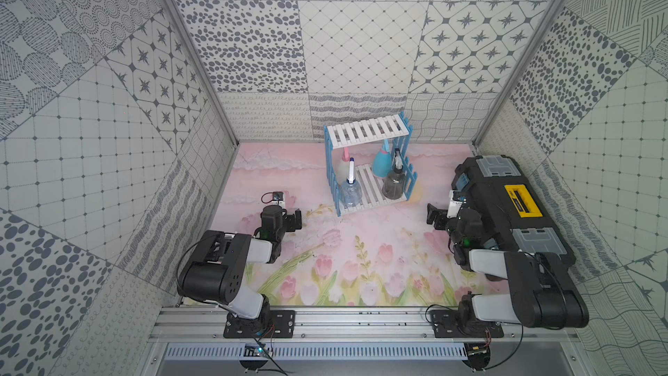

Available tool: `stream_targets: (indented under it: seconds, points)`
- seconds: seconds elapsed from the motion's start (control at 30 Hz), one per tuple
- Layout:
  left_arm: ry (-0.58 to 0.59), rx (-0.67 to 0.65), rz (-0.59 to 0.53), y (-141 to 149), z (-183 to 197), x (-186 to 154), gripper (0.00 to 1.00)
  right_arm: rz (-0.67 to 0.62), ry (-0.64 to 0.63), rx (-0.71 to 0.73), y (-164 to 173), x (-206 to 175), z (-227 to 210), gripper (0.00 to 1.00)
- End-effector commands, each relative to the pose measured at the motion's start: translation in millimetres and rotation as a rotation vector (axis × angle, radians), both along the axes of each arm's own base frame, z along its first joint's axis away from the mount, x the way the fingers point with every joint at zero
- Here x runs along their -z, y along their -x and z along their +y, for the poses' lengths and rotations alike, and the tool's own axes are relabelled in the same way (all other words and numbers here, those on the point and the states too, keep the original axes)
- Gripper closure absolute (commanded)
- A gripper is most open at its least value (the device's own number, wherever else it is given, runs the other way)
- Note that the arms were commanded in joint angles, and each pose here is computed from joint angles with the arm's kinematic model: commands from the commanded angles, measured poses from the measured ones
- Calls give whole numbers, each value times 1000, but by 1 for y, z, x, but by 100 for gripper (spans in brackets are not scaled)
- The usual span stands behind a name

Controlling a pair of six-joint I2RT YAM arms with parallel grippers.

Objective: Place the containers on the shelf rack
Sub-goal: Reset both arms

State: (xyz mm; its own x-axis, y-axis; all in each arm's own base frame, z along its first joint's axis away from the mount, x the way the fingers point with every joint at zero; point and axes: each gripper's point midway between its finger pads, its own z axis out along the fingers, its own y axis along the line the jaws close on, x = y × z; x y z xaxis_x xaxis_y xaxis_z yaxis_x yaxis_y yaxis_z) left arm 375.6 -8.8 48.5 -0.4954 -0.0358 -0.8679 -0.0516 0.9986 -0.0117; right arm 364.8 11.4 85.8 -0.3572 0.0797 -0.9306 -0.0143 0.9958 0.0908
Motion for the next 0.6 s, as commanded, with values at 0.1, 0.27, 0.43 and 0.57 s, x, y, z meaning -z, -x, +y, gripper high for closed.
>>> stream_targets:
  seconds: [0.1, 0.27, 0.43, 0.57]
  points:
    - [24, 41, -139, -22, -3, -32, 1, -110, 68, -36, -33, -24, 6, 3]
    - [28, 74, -130, -22, -9, -31, 1, -83, 49, 3, -42, -22, -2, 3]
    - [41, 80, -126, -23, -9, -31, 1, -87, 49, 1, -41, -23, -1, 3]
    - [38, 82, -127, -23, -9, -31, 1, -85, 51, -11, -42, -22, 1, 3]
